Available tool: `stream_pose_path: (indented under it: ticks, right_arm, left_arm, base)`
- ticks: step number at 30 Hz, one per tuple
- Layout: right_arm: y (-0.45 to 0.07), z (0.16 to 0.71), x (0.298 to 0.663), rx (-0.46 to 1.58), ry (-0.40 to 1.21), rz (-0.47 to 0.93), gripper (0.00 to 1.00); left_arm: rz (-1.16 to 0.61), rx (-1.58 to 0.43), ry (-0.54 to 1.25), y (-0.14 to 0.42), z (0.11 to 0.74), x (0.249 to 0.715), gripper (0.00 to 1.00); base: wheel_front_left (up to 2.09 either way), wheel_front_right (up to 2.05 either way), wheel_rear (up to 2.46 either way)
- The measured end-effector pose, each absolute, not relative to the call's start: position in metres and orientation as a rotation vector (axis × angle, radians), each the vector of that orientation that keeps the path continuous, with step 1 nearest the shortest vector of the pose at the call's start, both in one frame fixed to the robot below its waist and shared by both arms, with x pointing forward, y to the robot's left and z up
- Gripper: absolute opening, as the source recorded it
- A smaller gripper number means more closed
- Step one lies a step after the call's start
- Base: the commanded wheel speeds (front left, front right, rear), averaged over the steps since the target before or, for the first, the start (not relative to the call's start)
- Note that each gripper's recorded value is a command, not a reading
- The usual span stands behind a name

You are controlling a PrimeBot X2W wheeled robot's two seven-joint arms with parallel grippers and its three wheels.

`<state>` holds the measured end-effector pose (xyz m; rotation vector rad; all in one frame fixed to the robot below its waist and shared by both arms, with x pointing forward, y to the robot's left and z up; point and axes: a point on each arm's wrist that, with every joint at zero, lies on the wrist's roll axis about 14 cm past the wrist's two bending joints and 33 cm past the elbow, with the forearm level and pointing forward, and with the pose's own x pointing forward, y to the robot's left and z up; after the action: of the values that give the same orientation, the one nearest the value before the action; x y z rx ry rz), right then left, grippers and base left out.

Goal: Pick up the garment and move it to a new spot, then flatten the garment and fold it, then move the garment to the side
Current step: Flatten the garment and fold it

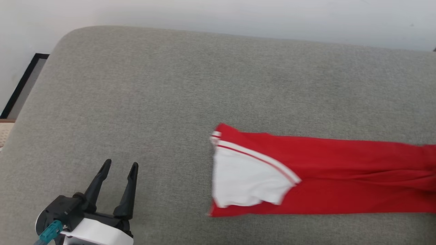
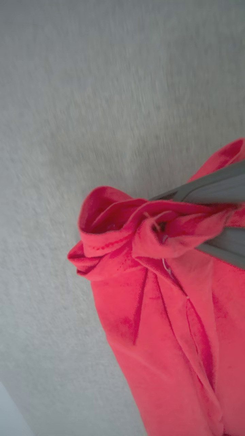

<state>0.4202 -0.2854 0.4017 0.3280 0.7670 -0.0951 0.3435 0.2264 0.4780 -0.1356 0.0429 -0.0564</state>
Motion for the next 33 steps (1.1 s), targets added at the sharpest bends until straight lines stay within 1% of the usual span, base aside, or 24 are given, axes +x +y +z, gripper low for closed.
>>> stream_pose_path:
  ticks: [8, 11, 13, 15, 17, 21, 31, 32, 33]
  right_arm:
    - [-0.384, 0.446, 0.399, 0.261, 0.664, -0.33, 0.0]
    - [-0.397, 0.456, 0.392, 0.259, 0.647, -0.368, 0.0]
    - [-0.391, 0.457, 0.391, 0.254, 0.655, -0.352, 0.0]
    - [-0.378, 0.456, 0.391, 0.245, 0.672, -0.312, 0.0]
    - [-0.356, 0.454, 0.393, 0.233, 0.691, -0.244, 0.0]
    - [-0.305, 0.456, 0.396, 0.17, 0.724, -0.07, 0.0]
    - [-0.158, 0.472, 0.403, 0.068, 0.718, 0.383, 0.0]
    - [-0.158, 0.472, 0.403, 0.068, 0.718, 0.383, 0.0]
    - [-0.145, 0.471, 0.402, 0.061, 0.725, 0.423, 0.0]
  left_arm:
    - [-0.104, -0.14, 0.033, 0.213, 0.481, 0.354, 1.0]
    - [-0.116, -0.142, 0.033, 0.209, 0.48, 0.357, 1.0]
    - [-0.119, -0.143, 0.031, 0.208, 0.481, 0.359, 1.0]
    - [-0.123, -0.144, 0.03, 0.207, 0.481, 0.36, 1.0]
    - [-0.126, -0.148, 0.026, 0.205, 0.482, 0.361, 1.0]
    - [-0.135, -0.156, 0.02, 0.201, 0.484, 0.362, 1.0]
    - [-0.124, -0.177, 0.008, 0.203, 0.488, 0.358, 1.0]
    - [-0.124, -0.177, 0.008, 0.203, 0.488, 0.358, 1.0]
    - [-0.122, -0.19, 0.007, 0.203, 0.488, 0.357, 1.0]
  base:
    - [0.0, 0.0, 0.0]
    - [0.0, 0.0, 0.0]
    - [0.0, 0.0, 0.0]
    - [0.0, 0.0, 0.0]
    - [0.0, 0.0, 0.0]
    - [0.0, 0.0, 0.0]
    - [0.0, 0.0, 0.0]
    - [0.0, 0.0, 0.0]
    - [0.0, 0.0, 0.0]
